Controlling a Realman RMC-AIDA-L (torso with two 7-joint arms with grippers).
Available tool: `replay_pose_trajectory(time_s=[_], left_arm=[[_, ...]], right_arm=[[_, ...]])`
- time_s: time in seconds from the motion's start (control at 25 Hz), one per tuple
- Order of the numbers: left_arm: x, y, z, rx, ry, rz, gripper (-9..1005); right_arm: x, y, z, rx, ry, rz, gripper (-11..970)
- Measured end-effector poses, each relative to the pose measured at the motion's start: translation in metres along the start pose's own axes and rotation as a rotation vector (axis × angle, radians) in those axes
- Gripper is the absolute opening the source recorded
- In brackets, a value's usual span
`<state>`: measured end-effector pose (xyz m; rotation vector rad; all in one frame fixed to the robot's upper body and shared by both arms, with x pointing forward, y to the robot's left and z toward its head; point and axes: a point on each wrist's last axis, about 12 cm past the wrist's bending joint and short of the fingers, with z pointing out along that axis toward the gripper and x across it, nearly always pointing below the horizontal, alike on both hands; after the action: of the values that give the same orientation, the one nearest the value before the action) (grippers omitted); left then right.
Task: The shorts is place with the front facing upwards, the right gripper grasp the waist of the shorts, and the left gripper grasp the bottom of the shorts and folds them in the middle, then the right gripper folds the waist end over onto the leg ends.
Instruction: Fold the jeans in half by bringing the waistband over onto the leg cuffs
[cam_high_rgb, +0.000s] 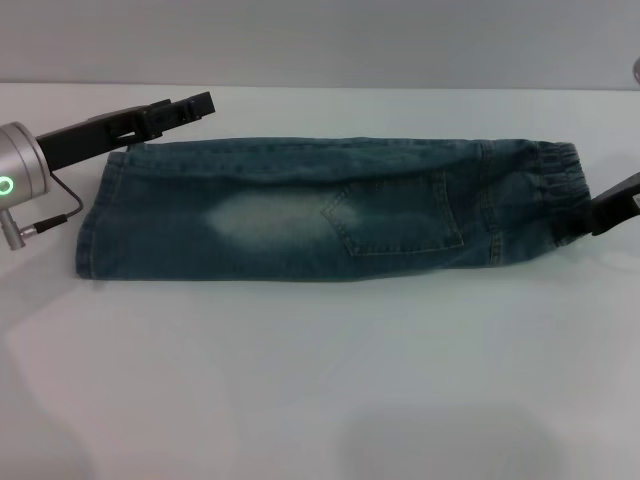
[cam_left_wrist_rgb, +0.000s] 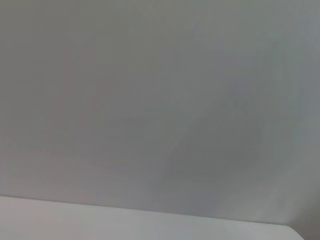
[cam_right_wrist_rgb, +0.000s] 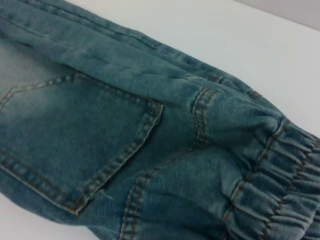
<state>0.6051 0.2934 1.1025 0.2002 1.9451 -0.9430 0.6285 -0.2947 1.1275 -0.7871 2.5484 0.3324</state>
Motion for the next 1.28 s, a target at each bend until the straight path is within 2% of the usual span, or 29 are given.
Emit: replay_pose_trajectory(time_s=[0.24,0.4,0.56,0.72,1.0,1.28], left_arm=[[0.002,-0.003,0.007,0.002,0.026,0.041,806],[0.004,-0.008,0.021,0.007,0.046,0.071,805],[0.003,-0.015,0.04,0.006,0.077,0.109,805],[0.001,-0.029,0.065,0.011,0.112,0.163,805],[0.004,-0.038,0.081,0.003,0.129,0.203,805],[0.014,-0.035,0.083,-0.049,0.174,0.251,805]], right_arm=[[-0.001,0.003,-0.008,-0.027,0.011,-0.013,201],[-0.004,0.005,-0.021,-0.046,0.0,-0.027,28],[-0.014,0.009,-0.045,-0.058,-0.035,-0.058,23],[-0.027,0.018,-0.069,-0.076,-0.077,-0.093,17],[-0.051,0.032,-0.108,-0.065,-0.159,-0.139,17],[-0.075,0.046,-0.134,-0.053,-0.204,-0.171,16]])
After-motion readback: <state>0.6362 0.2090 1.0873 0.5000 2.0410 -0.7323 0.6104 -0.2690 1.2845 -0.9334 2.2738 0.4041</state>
